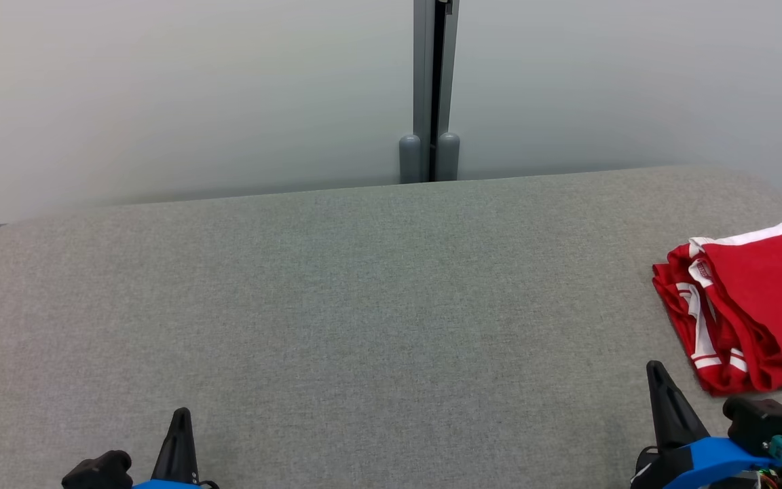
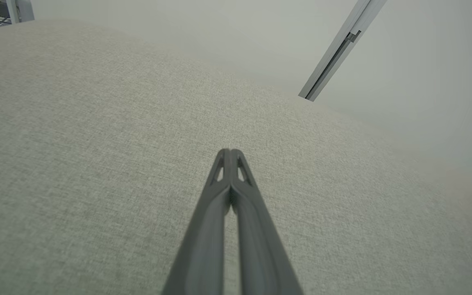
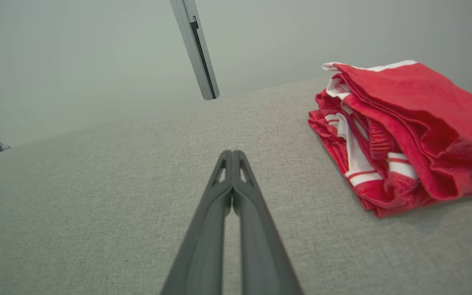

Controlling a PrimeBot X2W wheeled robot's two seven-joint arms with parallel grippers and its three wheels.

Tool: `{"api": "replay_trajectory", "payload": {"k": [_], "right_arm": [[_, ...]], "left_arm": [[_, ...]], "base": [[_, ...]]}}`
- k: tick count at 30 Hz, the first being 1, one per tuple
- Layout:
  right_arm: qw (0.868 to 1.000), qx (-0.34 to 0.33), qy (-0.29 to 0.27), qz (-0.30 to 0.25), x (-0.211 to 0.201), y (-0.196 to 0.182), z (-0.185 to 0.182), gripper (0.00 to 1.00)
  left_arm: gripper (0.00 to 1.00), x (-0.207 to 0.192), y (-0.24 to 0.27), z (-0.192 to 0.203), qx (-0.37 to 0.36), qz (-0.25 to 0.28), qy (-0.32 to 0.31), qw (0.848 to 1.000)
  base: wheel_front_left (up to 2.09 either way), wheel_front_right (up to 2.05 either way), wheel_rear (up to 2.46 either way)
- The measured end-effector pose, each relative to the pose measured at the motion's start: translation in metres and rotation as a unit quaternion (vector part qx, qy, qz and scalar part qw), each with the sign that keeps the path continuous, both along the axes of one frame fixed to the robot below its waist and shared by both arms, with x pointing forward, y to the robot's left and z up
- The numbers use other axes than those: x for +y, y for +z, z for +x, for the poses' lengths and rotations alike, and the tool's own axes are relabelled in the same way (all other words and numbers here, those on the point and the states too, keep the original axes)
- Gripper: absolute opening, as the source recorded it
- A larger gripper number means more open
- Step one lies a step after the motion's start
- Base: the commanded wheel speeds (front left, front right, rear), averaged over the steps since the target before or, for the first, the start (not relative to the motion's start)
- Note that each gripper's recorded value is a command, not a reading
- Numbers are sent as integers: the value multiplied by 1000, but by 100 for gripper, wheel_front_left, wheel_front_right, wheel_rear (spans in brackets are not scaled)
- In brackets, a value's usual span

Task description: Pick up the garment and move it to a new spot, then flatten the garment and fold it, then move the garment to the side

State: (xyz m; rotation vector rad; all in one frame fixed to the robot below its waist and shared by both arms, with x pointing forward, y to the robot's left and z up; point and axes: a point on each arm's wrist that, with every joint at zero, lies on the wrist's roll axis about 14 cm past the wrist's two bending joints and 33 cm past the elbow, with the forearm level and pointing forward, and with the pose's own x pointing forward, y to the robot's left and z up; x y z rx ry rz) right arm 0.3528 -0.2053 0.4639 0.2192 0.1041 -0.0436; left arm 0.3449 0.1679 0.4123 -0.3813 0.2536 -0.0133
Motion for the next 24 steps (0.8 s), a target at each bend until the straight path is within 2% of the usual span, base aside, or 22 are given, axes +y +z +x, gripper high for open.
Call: {"api": "replay_trajectory", "payload": {"k": [11,24], "right_arm": [[995,-2,-21,99,-2,2,2,0],[977,-6,-38,210,-4,5,6,0]], "left_arm": [[0,7,8,6,0,-84,39,996],[0,13,21,15,-8,-180,71,981]], "base": [[0,0,0],[0,0,0]]}}
